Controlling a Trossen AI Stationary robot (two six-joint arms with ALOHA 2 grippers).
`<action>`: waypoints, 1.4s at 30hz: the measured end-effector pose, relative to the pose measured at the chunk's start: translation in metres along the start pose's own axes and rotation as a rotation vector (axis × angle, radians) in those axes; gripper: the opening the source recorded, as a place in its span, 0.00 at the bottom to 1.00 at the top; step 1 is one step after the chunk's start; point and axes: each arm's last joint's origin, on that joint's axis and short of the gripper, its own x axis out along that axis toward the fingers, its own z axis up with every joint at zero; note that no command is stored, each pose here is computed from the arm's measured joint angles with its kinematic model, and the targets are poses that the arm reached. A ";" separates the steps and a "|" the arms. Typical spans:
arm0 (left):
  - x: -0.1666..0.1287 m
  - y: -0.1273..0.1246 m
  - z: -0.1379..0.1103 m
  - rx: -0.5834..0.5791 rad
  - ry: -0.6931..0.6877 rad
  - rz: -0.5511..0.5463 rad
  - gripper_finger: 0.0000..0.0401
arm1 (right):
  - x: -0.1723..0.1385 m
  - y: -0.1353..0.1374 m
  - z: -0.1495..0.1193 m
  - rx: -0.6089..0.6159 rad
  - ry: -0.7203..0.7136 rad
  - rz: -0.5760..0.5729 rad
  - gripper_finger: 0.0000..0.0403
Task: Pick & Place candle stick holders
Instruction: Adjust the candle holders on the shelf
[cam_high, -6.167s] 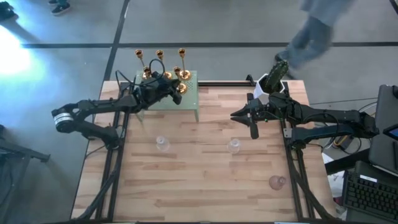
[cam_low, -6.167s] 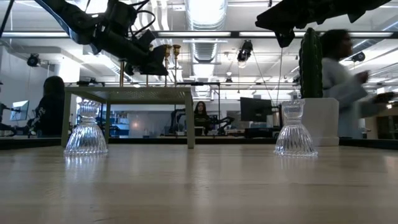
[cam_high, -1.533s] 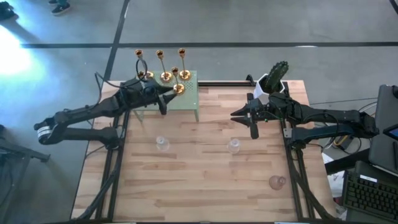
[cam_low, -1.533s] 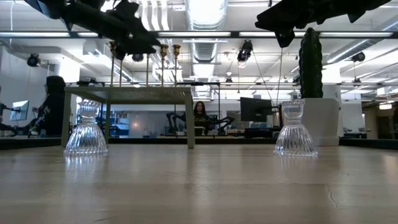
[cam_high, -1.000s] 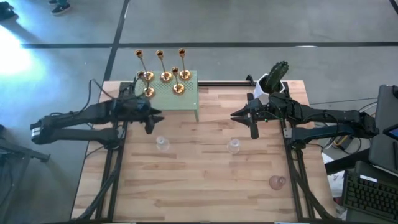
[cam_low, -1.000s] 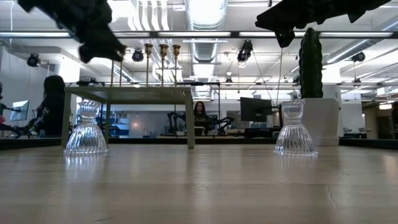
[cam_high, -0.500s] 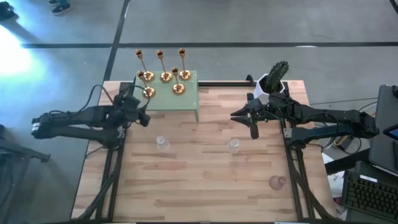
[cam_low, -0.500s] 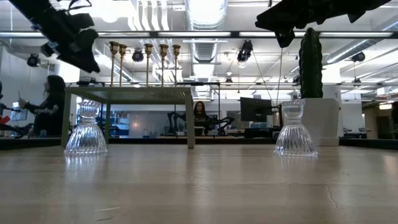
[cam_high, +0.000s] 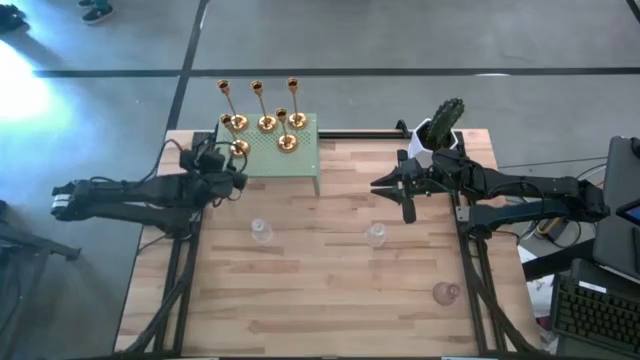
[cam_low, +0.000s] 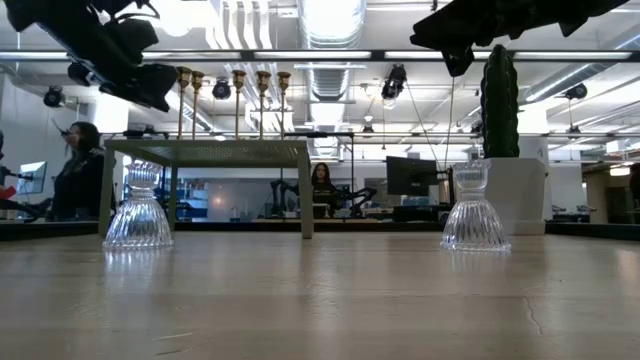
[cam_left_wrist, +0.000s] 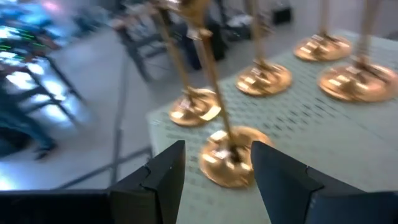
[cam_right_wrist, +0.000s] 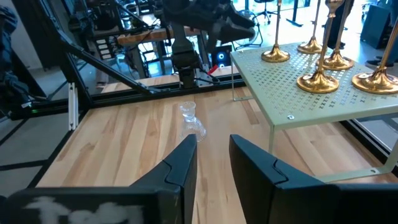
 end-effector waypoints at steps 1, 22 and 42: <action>0.001 -0.001 -0.001 -0.007 -0.017 0.033 0.47 | 0.000 0.000 0.000 0.000 0.000 0.000 0.22; 0.013 -0.007 -0.012 -0.135 -0.187 -0.027 0.47 | 0.000 0.000 0.000 0.000 0.000 0.000 0.16; 0.044 0.008 -0.014 -0.224 -0.220 -0.120 0.34 | 0.000 0.000 0.000 0.000 0.000 0.000 0.23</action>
